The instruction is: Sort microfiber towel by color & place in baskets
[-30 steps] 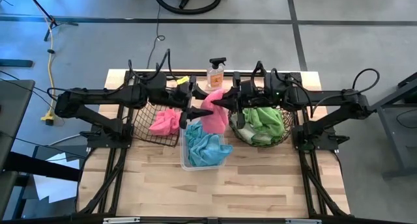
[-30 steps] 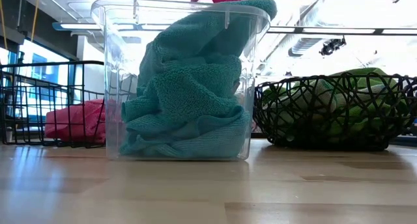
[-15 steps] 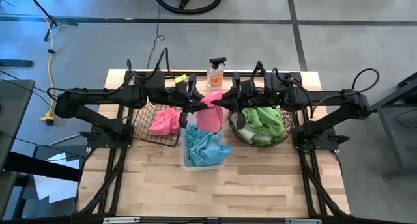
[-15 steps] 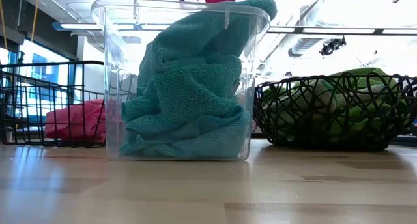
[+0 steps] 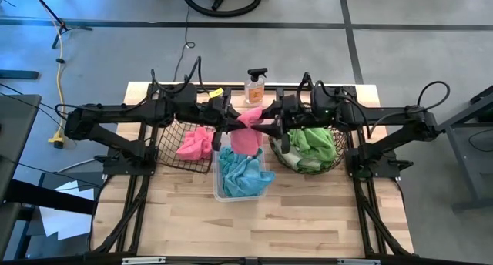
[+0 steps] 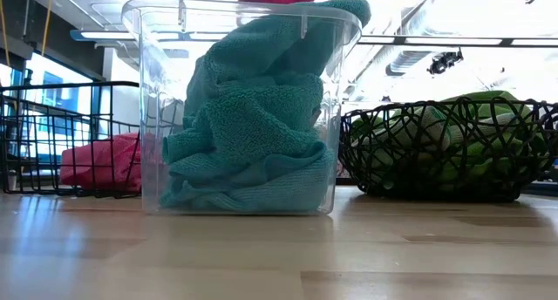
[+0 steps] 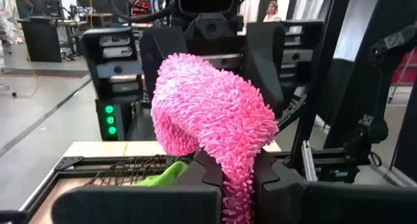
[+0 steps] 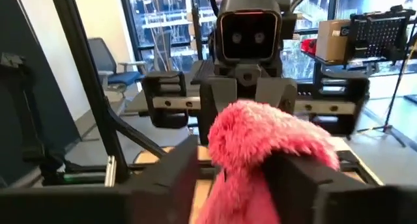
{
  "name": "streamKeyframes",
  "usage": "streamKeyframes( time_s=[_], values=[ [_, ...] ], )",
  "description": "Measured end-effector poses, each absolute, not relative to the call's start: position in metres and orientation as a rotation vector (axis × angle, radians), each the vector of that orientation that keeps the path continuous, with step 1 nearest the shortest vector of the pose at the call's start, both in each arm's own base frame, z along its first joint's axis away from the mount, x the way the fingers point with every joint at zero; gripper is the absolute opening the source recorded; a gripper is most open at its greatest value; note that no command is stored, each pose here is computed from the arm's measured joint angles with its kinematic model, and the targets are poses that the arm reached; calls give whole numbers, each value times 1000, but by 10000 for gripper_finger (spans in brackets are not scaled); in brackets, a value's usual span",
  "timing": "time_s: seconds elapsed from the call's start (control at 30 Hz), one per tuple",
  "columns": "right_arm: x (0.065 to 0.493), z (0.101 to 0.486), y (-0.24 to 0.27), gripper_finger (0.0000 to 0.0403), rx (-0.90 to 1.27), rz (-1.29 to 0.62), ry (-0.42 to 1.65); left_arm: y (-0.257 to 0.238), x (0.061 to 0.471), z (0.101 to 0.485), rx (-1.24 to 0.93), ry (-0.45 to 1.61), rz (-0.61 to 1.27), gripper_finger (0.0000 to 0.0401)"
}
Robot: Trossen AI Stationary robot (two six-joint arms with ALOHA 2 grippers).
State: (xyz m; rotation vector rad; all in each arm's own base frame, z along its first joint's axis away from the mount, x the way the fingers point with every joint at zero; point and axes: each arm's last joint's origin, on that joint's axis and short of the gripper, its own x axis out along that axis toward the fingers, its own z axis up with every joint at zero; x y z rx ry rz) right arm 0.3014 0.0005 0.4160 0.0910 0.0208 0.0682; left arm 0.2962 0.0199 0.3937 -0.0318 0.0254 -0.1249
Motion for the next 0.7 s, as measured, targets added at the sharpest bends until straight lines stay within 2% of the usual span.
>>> streamKeyframes(
  time_s=[0.17, 0.3, 0.7],
  values=[
    [283, 422, 0, 233, 73, 61, 56, 21, 283, 396, 6, 78, -67, 1],
    [262, 428, -1, 273, 82, 31, 102, 24, 263, 400, 18, 138, -21, 1],
    [211, 434, -3, 287, 202, -93, 213, 23, 169, 422, 31, 213, 179, 0]
  ],
)
